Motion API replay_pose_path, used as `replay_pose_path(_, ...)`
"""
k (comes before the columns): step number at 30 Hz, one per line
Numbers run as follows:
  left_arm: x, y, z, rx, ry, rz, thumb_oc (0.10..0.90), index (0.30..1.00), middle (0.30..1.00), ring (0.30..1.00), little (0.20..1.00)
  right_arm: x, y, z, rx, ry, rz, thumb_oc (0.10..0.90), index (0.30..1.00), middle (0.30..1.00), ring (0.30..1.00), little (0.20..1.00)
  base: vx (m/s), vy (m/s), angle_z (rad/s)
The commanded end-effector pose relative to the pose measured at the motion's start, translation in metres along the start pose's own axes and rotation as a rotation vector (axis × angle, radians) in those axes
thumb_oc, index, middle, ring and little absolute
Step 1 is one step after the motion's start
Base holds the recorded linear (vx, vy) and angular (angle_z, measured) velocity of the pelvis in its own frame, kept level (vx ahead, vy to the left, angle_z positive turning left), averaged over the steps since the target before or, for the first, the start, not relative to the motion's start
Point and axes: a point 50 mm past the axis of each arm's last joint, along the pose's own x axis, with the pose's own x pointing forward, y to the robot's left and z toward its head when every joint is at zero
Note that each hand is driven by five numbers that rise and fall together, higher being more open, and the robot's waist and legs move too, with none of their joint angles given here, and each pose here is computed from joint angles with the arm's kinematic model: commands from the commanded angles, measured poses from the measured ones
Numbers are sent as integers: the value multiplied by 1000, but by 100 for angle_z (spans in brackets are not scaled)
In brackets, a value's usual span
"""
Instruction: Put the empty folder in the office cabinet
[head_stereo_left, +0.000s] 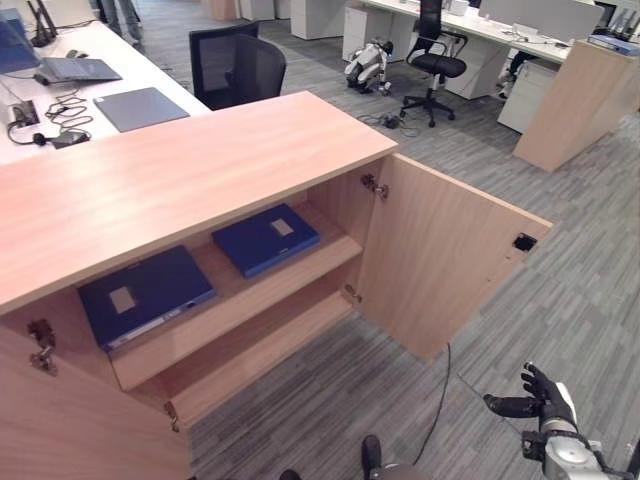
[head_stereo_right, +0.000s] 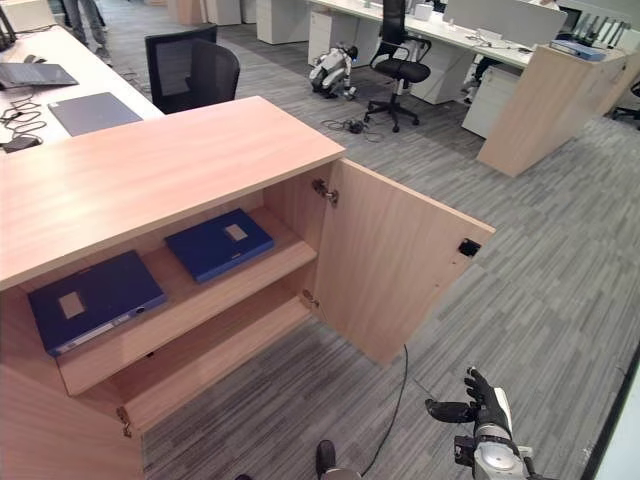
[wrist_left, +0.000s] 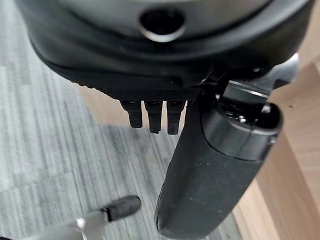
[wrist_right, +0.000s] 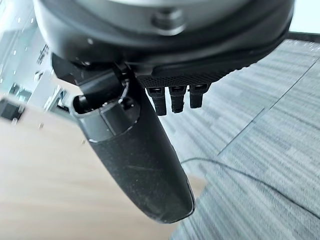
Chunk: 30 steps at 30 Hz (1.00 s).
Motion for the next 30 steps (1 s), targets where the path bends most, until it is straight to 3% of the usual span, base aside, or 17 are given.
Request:
replay_pose_path(1, 1, 14, 14, 21, -38, 53, 800, 900, 900, 900, 900, 19, -37, 62, 76, -205, -160, 800, 900, 900, 900, 900, 79, -64, 11)
replay_pose_path(9, 1, 20, 10, 18, -38, 55, 800, 900, 900, 900, 900, 27, -86, 91, 7, -237, -290, 800, 900, 900, 900, 900, 62, -137, -6)
replay_pose_path(13, 1, 16, 13, 20, -49, 38, 800, 900, 900, 900, 900, 31, -106, 136, -23, -325, -321, 800, 900, 900, 900, 900, 51, -149, 1)
replay_pose_path(18, 1, 30, 3, 21, 8, 87, 800, 900, 900, 900, 900, 34, -91, 188, -41, -445, -253, 800, 900, 900, 900, 900, 80, -184, 8)
replay_pose_path(30, 1, 30, 2, -9, 4, 86, 800, 900, 900, 900, 900, 21, -56, 277, -131, -663, -151, 800, 900, 900, 900, 900, 43, -131, 15)
